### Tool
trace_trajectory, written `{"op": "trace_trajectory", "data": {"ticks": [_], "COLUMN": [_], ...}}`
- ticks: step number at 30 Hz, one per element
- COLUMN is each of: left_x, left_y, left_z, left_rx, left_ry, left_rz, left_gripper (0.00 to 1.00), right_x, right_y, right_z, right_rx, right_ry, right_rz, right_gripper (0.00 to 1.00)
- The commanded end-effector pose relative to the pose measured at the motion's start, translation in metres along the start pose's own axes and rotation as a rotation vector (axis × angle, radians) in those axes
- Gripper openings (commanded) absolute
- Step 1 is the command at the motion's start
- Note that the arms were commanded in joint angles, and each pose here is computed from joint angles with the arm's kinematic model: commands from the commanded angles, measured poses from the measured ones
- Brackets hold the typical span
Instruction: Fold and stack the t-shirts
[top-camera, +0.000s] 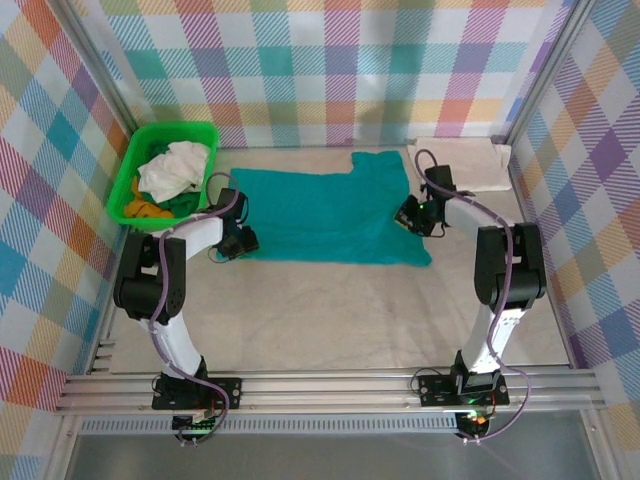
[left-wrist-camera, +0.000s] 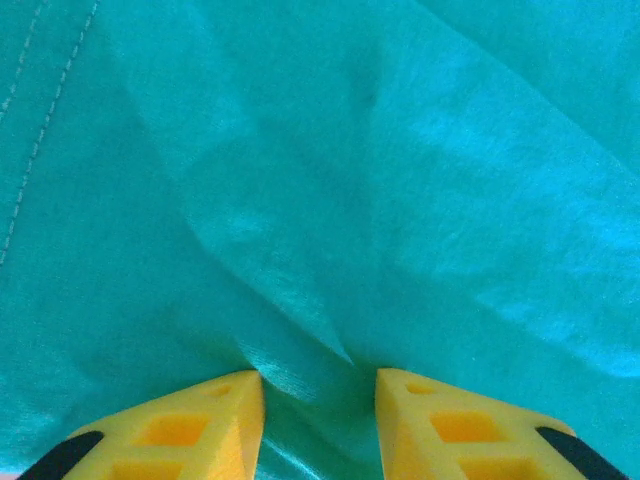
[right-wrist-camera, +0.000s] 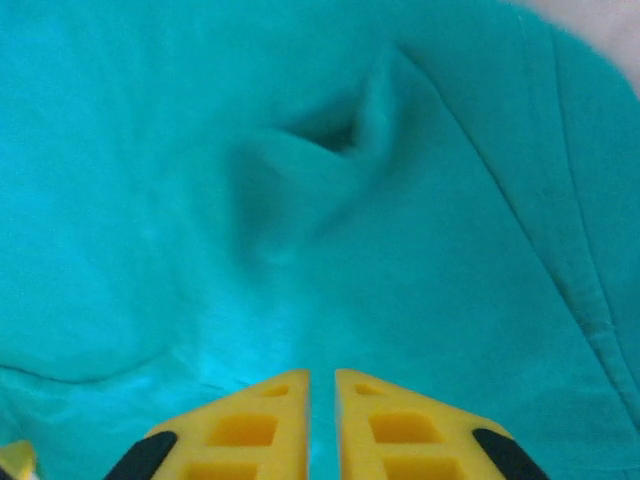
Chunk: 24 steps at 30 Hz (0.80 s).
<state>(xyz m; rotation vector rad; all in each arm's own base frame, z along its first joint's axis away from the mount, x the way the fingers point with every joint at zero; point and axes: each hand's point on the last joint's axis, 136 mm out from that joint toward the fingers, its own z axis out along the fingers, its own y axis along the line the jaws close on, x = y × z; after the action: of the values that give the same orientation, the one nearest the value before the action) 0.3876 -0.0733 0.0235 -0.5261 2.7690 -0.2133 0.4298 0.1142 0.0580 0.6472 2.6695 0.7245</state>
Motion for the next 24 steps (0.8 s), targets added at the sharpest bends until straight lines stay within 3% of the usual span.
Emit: {"op": "trace_trajectory", "data": {"ticks": [1,11,18,24], "left_x": [0.013,0.082,0.162,0.183], "left_y": [0.009,0.040,0.040,-0.002], "left_z": [0.015,0.004,-0.007,-0.041], "left_rx": [-0.002,-0.016,-0.003,0.092], "left_ry": [0.047,0.145,0.269,0.268], "left_rz": [-0.038,-0.104,-0.104,-0.003], "left_gripper": [0.35,0.33,0.33,0.34], "right_x": [0.013,0.026,0.034,0.028], "right_y": [-0.011,-0.047,-0.079,-0.091], "right_z": [0.014,0.022,0.008,-0.009], "right_rx": [-0.004,0.054,0.107,0.128], "right_ry": [0.034,0.050,0.035,0.023], "right_rz": [0.037,0.142,0.231,0.208], "right_gripper": [0.13,0.15,0.15,0.17]}}
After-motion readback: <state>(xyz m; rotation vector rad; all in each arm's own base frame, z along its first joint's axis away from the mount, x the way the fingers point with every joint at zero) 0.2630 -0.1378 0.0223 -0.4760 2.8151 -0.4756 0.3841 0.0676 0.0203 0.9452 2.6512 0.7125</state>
